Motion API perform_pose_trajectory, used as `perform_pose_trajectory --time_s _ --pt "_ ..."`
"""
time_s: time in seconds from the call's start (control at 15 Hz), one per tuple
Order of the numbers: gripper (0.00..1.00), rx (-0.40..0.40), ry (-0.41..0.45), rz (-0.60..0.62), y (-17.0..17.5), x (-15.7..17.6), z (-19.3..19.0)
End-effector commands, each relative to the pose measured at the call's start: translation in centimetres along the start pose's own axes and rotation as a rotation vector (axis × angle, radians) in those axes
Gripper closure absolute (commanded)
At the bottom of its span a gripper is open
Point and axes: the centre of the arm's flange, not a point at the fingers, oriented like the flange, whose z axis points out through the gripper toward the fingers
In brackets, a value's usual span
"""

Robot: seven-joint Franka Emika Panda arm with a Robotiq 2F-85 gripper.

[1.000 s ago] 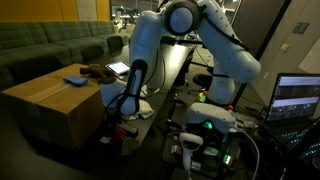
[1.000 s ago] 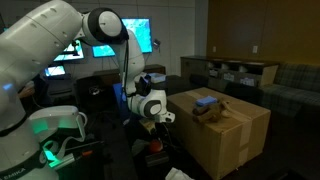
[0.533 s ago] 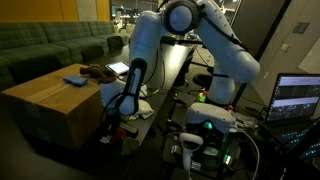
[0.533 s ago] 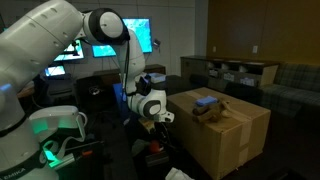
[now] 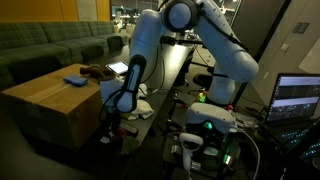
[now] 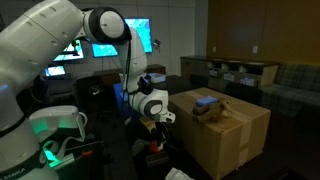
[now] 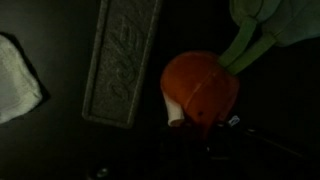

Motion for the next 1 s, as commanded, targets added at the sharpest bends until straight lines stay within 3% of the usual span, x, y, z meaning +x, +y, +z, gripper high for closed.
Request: perform_pose_trajectory --time_s 0.0,0.93 --pt "0.93 0.036 -0.038 -0.041 0.8 0.5 -3.0" --pt "0.93 0.010 -0.095 -0.179 0.8 0.5 -17.6"
